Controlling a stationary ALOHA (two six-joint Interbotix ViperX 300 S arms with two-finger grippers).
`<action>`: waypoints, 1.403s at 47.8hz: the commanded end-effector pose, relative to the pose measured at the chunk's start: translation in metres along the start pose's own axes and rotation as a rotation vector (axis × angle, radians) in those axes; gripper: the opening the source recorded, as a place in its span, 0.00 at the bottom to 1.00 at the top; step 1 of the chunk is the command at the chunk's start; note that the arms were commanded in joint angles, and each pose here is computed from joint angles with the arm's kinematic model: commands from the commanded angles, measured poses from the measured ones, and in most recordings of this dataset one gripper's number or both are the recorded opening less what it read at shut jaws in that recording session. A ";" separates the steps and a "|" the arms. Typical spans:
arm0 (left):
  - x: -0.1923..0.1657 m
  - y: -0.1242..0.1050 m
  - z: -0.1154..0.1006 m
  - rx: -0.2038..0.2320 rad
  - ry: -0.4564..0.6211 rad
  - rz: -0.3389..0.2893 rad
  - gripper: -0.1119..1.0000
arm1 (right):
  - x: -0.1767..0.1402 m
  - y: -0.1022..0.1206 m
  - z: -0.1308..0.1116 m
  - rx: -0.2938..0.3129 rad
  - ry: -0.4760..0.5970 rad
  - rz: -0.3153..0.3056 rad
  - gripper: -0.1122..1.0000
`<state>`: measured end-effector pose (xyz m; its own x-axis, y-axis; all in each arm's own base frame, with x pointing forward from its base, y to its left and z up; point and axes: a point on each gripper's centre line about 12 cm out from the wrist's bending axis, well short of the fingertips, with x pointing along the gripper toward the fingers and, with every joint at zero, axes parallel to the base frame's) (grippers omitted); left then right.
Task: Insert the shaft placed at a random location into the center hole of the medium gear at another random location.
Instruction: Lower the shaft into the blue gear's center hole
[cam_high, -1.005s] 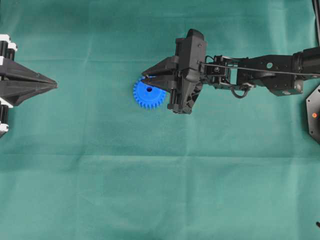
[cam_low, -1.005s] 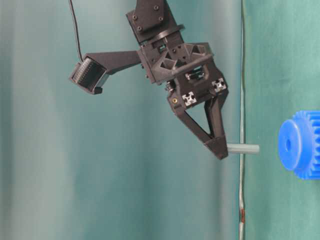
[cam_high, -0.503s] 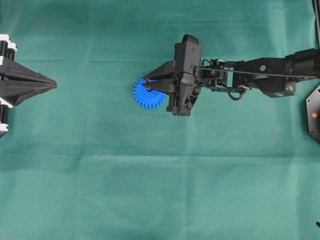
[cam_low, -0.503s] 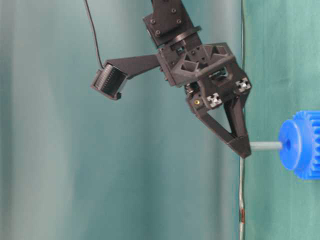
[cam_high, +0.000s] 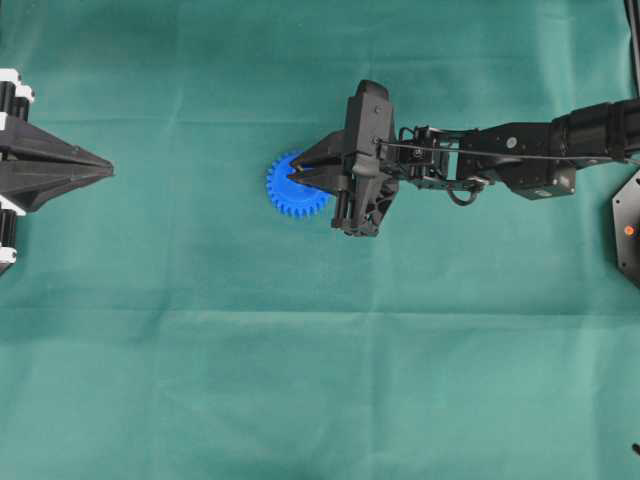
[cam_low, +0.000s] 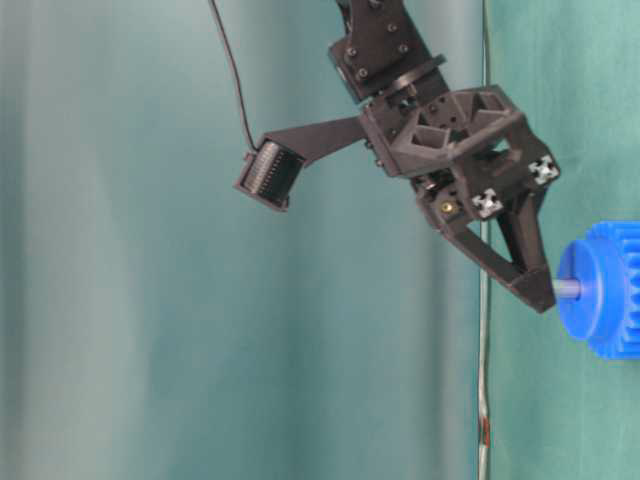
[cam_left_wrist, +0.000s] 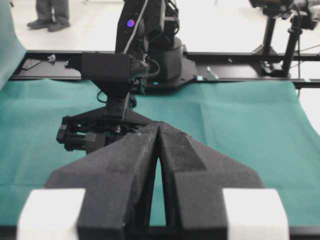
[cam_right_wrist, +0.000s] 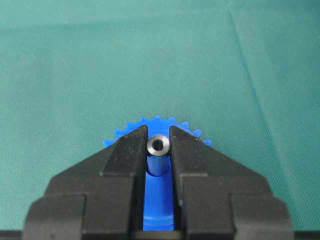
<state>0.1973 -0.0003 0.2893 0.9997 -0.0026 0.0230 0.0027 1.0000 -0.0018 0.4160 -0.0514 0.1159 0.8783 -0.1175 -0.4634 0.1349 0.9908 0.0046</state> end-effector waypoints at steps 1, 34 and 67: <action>0.002 0.000 0.008 0.003 -0.021 0.001 0.10 | 0.001 -0.001 0.011 0.005 -0.041 -0.004 0.22; 0.002 0.000 0.008 0.003 -0.018 0.001 0.10 | 0.005 -0.001 0.002 0.002 -0.015 -0.003 0.22; 0.002 0.000 0.009 0.005 -0.023 0.001 0.10 | 0.005 0.000 0.002 0.004 -0.011 -0.001 0.84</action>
<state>0.1972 -0.0003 0.2885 0.9998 -0.0026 0.0199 0.0027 1.0000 -0.0018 0.4163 -0.0502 0.1046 0.8679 -0.1136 -0.4836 0.1321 0.9912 0.0041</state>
